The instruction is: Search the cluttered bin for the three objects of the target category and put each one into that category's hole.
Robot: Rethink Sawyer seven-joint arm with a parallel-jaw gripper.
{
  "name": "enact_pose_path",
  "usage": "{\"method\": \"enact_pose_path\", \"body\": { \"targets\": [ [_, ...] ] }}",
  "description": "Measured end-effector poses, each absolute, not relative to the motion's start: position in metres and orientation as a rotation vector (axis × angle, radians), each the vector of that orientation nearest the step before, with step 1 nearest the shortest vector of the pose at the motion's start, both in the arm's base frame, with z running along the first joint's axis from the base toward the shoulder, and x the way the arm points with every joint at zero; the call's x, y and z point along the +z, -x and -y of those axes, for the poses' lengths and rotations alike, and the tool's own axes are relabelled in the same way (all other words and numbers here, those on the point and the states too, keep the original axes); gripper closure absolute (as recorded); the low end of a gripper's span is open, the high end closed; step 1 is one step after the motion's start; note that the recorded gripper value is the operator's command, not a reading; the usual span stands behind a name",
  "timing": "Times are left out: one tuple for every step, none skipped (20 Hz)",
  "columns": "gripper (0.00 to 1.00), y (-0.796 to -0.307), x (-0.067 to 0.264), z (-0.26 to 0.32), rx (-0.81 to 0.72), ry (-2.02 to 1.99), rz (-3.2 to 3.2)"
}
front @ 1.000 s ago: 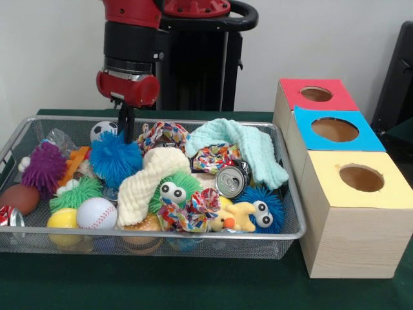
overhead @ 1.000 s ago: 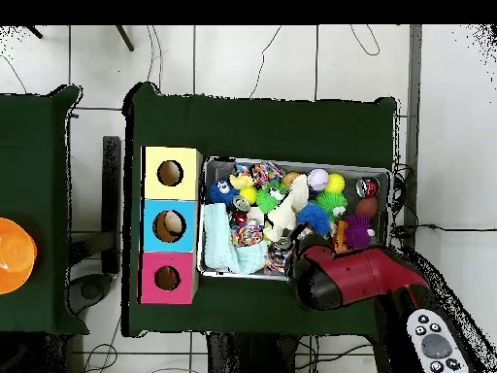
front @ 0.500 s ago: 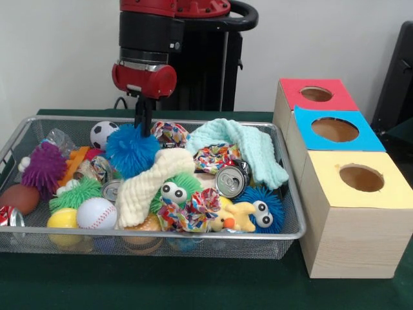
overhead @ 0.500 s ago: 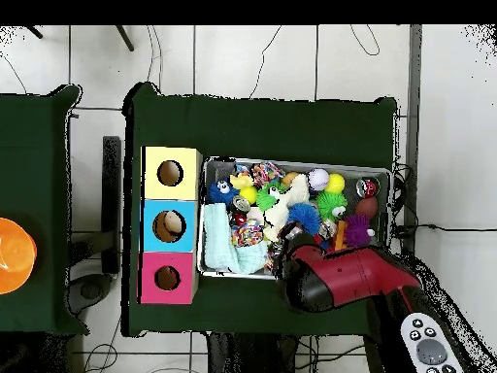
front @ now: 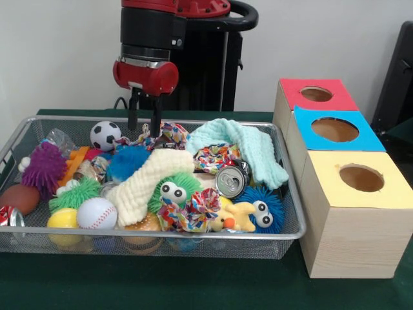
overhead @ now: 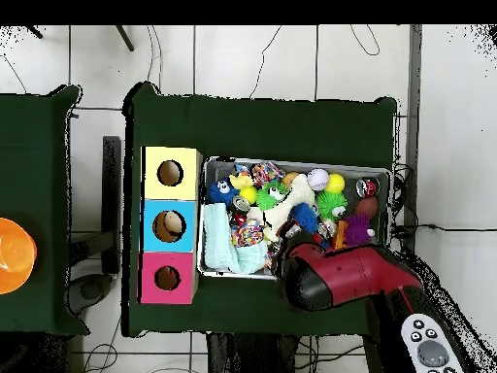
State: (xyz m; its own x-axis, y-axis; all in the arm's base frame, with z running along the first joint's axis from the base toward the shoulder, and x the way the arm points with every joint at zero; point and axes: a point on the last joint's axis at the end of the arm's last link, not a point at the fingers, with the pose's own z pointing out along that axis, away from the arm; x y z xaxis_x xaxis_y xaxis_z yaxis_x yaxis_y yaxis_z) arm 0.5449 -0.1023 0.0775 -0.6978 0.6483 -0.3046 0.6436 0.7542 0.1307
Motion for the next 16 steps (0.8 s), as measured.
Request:
{"method": "enact_pose_path", "body": {
  "targets": [
    [0.00,-0.5450,0.0779,0.1024,0.019,-0.998,-2.620],
    [0.00,-0.5452,0.0784,0.1026,0.018,-0.999,-2.620],
    [0.00,-0.5454,0.0791,0.1027,0.017,-1.000,-2.619],
    [0.00,-0.5456,0.0797,0.1029,0.016,-1.001,-2.618],
    [0.00,-0.5458,0.0802,0.1030,0.015,-1.000,-2.617],
    [0.00,-0.5459,0.0804,0.1031,0.015,-1.000,-2.617],
    [0.00,-0.5458,0.0806,0.1031,0.015,-1.000,-2.617],
    [0.00,-0.5457,0.0806,0.1031,0.015,-1.000,-2.617],
    [0.00,-0.5457,0.0806,0.1031,0.015,-1.000,-2.617],
    [0.00,-0.5455,0.0806,0.1029,0.015,-1.000,-2.617],
    [0.00,-0.5456,0.0805,0.1028,0.015,-0.999,-2.617],
    [0.00,-0.5457,0.0806,0.1026,0.016,-0.999,-2.617],
    [0.00,-0.5470,0.0810,0.1010,0.023,-1.002,-2.616],
    [0.00,-0.5473,0.0811,0.1005,0.024,-1.003,-2.616],
    [0.00,-0.5483,0.0813,0.0991,0.029,-1.003,-2.616],
    [0.00,-0.5493,0.0816,0.0977,0.034,-1.003,-2.616]
  ]
}}
